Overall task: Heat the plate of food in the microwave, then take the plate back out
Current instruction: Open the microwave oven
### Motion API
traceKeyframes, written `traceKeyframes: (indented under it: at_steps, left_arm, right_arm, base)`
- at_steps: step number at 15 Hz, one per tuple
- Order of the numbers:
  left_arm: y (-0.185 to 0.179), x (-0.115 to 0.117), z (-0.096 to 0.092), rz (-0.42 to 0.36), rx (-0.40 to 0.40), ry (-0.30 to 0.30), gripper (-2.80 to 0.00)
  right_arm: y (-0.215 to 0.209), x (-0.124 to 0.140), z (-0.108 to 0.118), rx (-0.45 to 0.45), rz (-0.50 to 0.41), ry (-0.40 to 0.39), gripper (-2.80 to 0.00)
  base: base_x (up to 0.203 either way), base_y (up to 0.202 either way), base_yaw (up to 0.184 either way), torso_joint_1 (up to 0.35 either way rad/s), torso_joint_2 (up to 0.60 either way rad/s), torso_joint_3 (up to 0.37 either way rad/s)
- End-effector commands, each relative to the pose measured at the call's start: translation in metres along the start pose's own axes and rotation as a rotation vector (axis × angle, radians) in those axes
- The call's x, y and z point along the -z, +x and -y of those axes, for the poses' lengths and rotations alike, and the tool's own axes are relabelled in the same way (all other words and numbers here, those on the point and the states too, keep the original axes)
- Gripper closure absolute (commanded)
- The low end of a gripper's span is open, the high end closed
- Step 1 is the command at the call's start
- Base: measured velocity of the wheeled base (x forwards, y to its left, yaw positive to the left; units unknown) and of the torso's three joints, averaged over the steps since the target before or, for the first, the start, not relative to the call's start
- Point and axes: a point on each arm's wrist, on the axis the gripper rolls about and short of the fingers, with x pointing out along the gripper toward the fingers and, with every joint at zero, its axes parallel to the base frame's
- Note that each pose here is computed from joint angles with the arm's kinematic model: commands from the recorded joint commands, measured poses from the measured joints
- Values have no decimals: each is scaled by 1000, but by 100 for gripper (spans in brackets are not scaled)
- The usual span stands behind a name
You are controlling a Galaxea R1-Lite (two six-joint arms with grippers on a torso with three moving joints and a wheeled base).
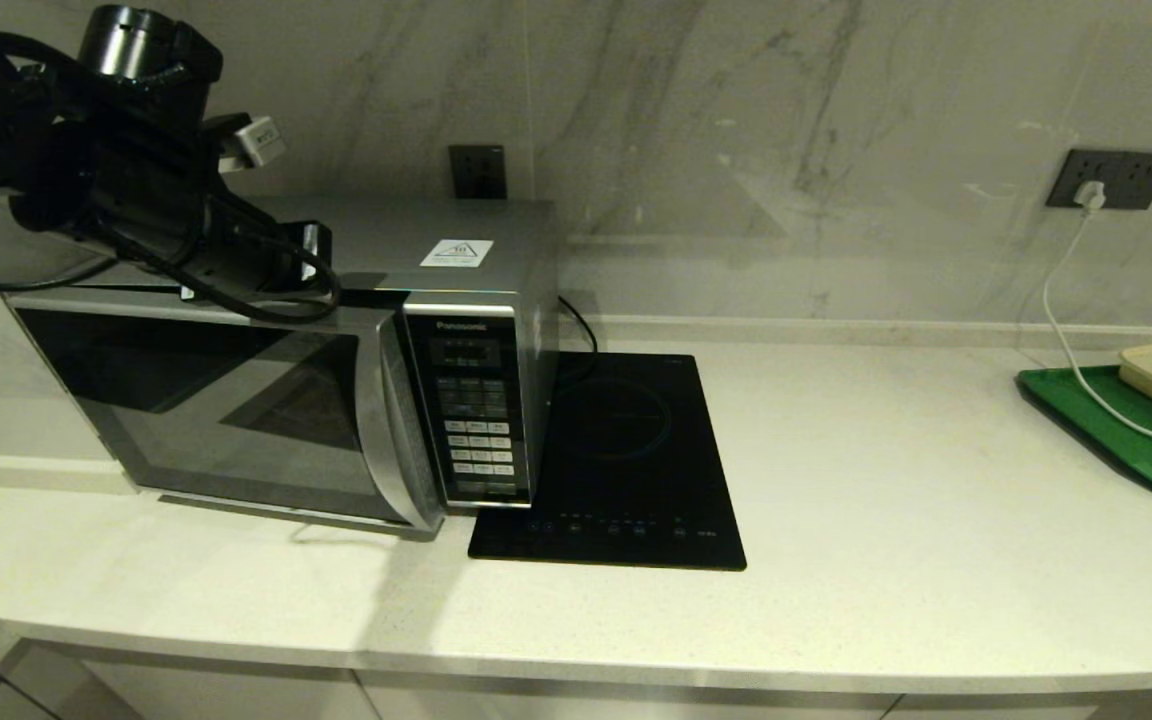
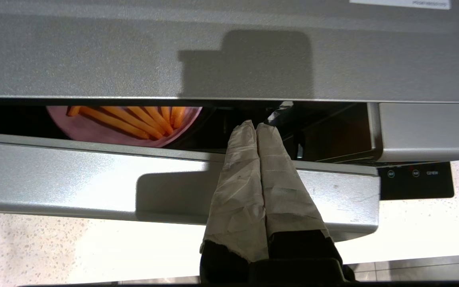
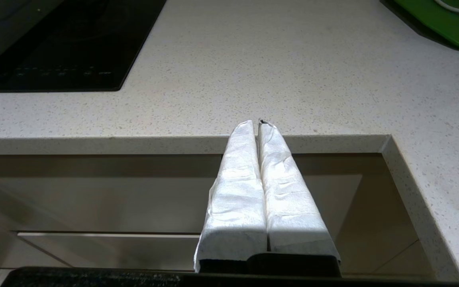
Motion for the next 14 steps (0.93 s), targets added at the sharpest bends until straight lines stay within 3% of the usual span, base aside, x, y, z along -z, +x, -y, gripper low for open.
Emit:
traceKeyframes:
  at_steps: [1, 4, 10, 14]
  left_arm:
    - [1, 3, -1, -14, -20, -1, 0]
    - [-13, 6, -2, -5, -36, 3, 0]
    - [-47, 34, -7, -23, -152, 2, 0]
    - [-81, 61, -15, -14, -287, -8, 0]
  right_arm:
    - [0, 0, 0, -1, -1, 0, 0]
    - [0, 0, 0, 1, -1, 0, 0]
    - [0, 0, 0, 1, -1, 0, 0]
    - [0, 0, 0, 0, -1, 0, 0]
  base:
    - [0, 0, 0, 0, 0, 0]
    - [0, 0, 0, 0, 0, 0]
    - [0, 0, 0, 0, 0, 0]
    - [0, 0, 0, 0, 0, 0]
